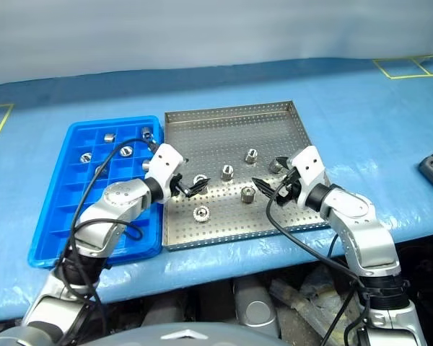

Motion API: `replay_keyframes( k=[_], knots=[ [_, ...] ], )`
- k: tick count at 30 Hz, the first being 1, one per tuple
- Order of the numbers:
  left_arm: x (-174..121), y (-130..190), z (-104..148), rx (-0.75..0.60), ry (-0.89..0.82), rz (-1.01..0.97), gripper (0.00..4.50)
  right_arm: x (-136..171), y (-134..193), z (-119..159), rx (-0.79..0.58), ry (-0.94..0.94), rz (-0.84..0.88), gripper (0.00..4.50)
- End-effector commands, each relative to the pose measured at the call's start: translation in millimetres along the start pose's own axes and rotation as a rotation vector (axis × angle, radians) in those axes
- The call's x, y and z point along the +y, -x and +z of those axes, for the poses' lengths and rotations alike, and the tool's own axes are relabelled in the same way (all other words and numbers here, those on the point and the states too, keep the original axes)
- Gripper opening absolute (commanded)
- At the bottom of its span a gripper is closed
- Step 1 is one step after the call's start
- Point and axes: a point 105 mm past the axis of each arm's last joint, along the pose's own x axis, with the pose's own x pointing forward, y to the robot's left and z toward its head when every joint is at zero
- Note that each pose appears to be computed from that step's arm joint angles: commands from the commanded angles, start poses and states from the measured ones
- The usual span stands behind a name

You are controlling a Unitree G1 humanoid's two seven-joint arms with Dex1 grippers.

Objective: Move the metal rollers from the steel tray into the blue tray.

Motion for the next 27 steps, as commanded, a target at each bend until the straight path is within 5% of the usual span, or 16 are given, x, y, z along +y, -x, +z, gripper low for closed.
replay_keyframes(
  k=[1, 27],
  knots=[
    [2, -10, 7, -0.025, 0.008, -0.003, 4.48, 1, 2, 15, -0.048, 0.049, -0.004, 4.50],
    [-4, -62, -23, 0.138, 0.035, -0.048, 4.48, 2, 7, 15, -0.052, 0.054, -0.029, 4.50]
  ],
)
